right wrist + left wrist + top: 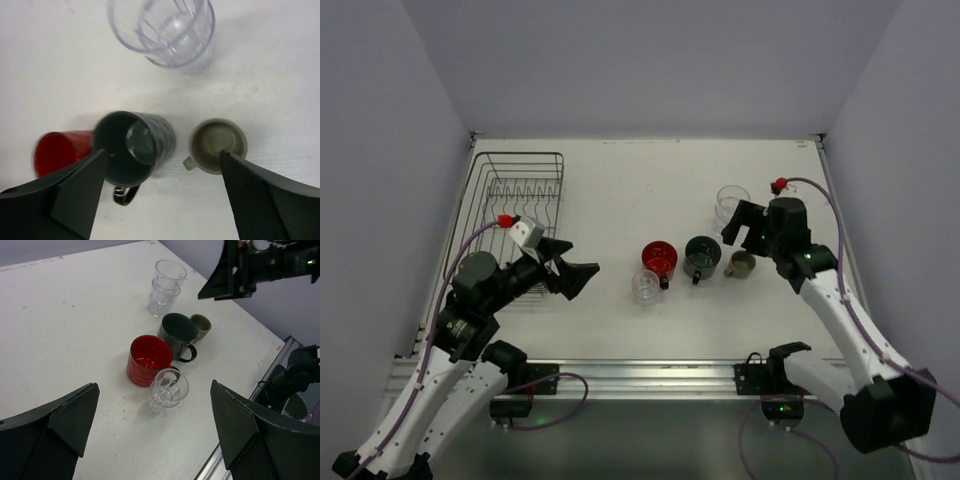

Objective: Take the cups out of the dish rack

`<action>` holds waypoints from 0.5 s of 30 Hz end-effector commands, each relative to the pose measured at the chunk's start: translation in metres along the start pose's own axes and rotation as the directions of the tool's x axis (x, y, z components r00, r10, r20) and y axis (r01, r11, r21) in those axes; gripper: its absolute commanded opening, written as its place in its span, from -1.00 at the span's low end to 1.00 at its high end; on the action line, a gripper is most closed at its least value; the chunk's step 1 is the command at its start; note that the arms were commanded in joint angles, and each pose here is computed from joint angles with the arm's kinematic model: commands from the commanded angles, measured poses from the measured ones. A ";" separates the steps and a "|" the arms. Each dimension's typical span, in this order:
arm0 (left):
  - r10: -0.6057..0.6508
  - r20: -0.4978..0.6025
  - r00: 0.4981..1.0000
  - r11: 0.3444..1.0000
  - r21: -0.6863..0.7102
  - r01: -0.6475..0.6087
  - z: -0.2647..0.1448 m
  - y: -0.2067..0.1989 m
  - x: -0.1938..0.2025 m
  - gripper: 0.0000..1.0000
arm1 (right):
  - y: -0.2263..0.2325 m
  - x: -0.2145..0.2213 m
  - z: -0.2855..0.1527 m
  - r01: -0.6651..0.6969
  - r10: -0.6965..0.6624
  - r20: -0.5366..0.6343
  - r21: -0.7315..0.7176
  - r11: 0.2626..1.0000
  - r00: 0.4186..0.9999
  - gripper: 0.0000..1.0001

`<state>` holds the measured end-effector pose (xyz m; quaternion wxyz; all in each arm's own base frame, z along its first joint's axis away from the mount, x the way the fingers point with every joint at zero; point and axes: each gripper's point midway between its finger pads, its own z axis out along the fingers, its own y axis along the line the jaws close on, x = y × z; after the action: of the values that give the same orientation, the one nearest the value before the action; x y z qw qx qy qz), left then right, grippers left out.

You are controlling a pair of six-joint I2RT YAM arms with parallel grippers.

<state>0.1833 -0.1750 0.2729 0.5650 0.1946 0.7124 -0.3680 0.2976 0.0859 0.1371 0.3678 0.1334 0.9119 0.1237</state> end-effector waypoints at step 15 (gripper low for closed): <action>0.053 0.201 0.978 0.994 -0.107 -0.031 -0.008 -0.007 -0.114 1.00 | 0.003 -0.064 -0.299 0.211 0.140 0.808 -0.311 0.927 0.572 0.98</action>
<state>0.2061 -0.1685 0.3470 0.6142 0.1632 0.6909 -0.3448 0.1277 0.0363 0.4083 0.7835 0.0788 0.5646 0.2473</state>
